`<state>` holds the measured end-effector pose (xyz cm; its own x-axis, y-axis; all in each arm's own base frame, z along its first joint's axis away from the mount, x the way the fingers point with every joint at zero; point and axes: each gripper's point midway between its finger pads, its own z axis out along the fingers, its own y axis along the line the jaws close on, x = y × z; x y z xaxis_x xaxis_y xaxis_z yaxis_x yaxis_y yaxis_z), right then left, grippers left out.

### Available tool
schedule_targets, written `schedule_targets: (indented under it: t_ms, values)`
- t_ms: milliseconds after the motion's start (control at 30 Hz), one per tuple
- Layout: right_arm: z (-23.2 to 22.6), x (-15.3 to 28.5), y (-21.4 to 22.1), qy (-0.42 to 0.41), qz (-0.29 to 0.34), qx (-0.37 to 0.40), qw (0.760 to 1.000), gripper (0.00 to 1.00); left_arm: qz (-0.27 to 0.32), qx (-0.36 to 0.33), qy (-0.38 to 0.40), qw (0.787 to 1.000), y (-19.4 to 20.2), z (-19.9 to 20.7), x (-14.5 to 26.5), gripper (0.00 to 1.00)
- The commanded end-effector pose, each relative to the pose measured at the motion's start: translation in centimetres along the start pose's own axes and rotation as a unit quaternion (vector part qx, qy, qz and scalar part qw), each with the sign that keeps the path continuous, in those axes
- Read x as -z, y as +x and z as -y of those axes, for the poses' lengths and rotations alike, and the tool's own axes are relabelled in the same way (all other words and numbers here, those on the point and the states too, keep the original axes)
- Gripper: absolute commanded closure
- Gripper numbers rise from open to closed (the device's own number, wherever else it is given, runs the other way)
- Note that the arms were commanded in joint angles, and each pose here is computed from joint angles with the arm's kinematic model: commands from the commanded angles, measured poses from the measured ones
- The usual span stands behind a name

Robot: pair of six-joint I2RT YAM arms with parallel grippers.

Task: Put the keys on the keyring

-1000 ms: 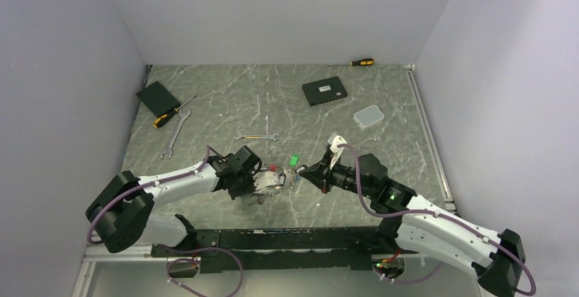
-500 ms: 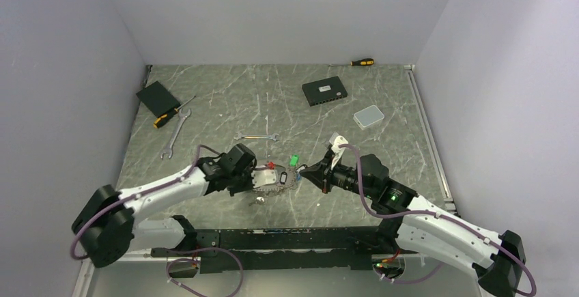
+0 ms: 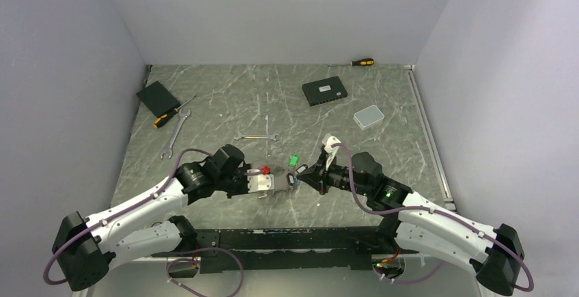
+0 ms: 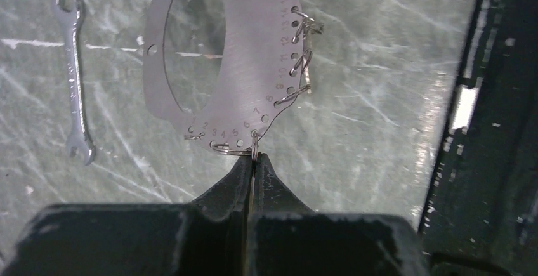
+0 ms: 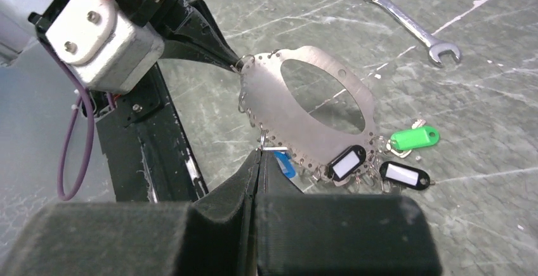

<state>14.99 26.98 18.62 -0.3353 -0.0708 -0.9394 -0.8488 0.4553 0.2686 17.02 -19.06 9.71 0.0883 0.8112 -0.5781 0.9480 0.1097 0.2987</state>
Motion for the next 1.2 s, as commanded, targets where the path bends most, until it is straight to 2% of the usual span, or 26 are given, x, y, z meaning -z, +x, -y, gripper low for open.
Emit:
schedule_targets:
  t_ms: [0, 333, 867, 1000, 1167]
  values:
    - [-2.1, -0.4, -3.6, -0.049, 0.034, 0.018, 0.998, 1.0, 0.055, -0.029, 0.058, 0.996, -3.2, 1.3, 1.4, 1.0]
    - [-4.5, -2.0, -3.7, -0.125, 0.005, 0.028, 0.992, 1.0, 0.147, -0.054, 0.06, 0.986, -6.0, 2.4, 3.7, 1.0]
    - [-6.8, -3.3, -5.8, -0.173, -0.008, 0.059, 0.983, 1.0, 0.3, -0.152, 0.056, 0.94, -10.2, 4.3, 8.1, 1.0]
    - [-7.7, -3.4, -5.6, -0.186, -0.028, 0.069, 0.98, 1.0, 0.306, -0.16, 0.051, 0.937, -10.2, 4.4, 8.4, 1.0]
    - [-8.1, -3.6, -5.4, -0.187, -0.05, 0.08, 0.978, 1.0, 0.286, -0.15, 0.037, 0.946, -9.5, 3.9, 8.2, 1.0]
